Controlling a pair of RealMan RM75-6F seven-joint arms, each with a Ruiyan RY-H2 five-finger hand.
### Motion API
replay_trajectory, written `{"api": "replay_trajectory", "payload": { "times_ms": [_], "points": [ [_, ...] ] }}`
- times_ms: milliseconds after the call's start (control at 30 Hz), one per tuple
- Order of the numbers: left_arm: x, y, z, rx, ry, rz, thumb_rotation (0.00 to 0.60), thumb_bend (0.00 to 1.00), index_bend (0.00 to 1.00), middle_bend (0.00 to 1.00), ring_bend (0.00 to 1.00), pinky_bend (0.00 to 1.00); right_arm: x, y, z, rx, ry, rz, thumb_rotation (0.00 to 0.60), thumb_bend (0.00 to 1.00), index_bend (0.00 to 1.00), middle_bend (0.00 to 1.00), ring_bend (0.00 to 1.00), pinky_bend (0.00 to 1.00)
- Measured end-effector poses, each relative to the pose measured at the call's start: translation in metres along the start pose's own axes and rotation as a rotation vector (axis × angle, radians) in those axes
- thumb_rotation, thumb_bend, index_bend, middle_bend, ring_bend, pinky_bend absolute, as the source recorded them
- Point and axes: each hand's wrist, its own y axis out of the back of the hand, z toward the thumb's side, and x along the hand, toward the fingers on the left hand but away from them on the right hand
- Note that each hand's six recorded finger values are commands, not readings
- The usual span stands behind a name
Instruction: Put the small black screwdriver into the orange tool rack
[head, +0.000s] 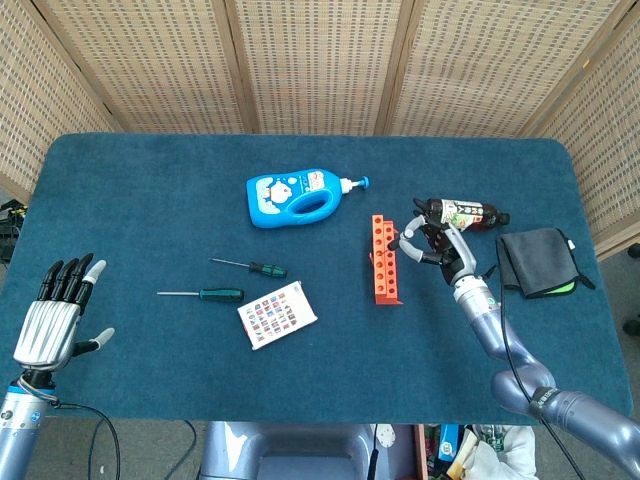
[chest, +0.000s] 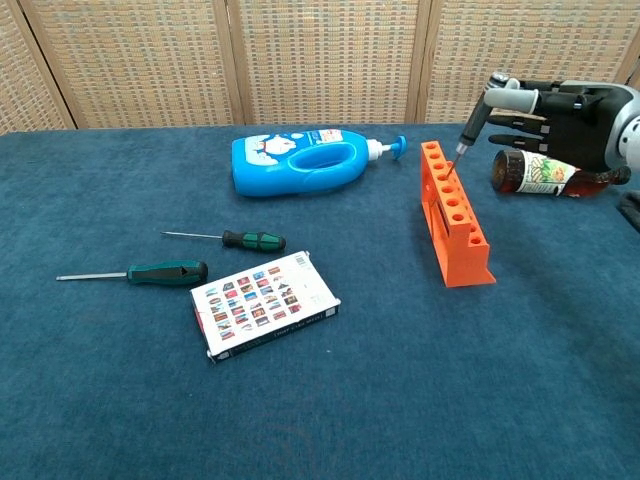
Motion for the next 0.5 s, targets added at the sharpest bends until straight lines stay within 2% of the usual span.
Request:
{"api": "replay_trajectory", "payload": {
  "times_ms": [500],
  "points": [
    [0.001,0.001,-0.003,-0.004,0.009,0.002,0.6,0.0,0.0,0.0,0.0,0.0,-0.005,-0.01,0.012,0.06,0.018,0.029,0.6,0.29,0.64,0.0,0.0,0.0]
  ]
}}
